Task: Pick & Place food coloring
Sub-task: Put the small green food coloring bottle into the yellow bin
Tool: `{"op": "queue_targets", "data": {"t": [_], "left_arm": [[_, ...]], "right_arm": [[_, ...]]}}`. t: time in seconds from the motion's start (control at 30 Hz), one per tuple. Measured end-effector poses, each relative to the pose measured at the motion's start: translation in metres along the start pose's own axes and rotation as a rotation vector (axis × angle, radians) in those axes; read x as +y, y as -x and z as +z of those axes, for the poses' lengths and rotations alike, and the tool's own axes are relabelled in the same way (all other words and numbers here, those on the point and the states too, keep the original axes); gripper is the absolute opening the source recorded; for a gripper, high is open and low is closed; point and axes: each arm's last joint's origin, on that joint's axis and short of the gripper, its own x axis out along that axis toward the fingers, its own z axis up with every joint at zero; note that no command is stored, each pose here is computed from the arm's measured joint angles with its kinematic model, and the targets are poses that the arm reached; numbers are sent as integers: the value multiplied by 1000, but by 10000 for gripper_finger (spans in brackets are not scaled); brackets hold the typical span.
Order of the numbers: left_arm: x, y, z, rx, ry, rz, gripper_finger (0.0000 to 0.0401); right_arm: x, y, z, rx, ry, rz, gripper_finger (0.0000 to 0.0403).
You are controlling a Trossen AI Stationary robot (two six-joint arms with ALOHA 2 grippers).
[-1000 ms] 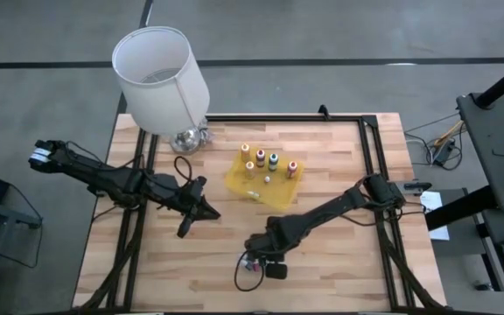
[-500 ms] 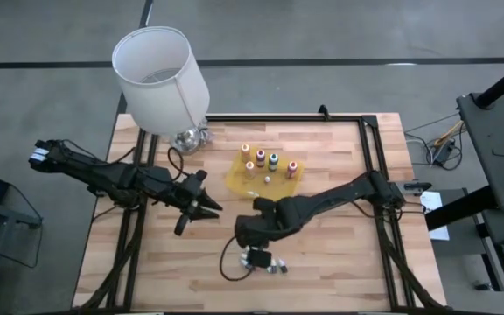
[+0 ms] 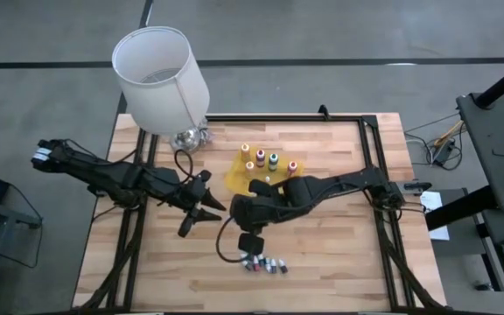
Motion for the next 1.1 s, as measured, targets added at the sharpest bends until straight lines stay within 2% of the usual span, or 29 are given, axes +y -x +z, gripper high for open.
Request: {"op": "queue_targets", "data": {"t": [0.3, 0.5, 0.73, 1.1], "left_arm": [[1, -19, 1, 94, -22, 24, 108], [0, -30, 7, 100, -26, 32, 108], [-3, -34, 17, 84, -52, 39, 108], [-1, -30, 13, 158, -48, 106, 108]], "right_arm": [[-1, 0, 1, -4, -4, 0, 65], [-1, 0, 1, -6, -4, -4, 65], [-3, -1, 1, -12, -6, -24, 65], [-3, -1, 1, -11, -10, -27, 65]]}}
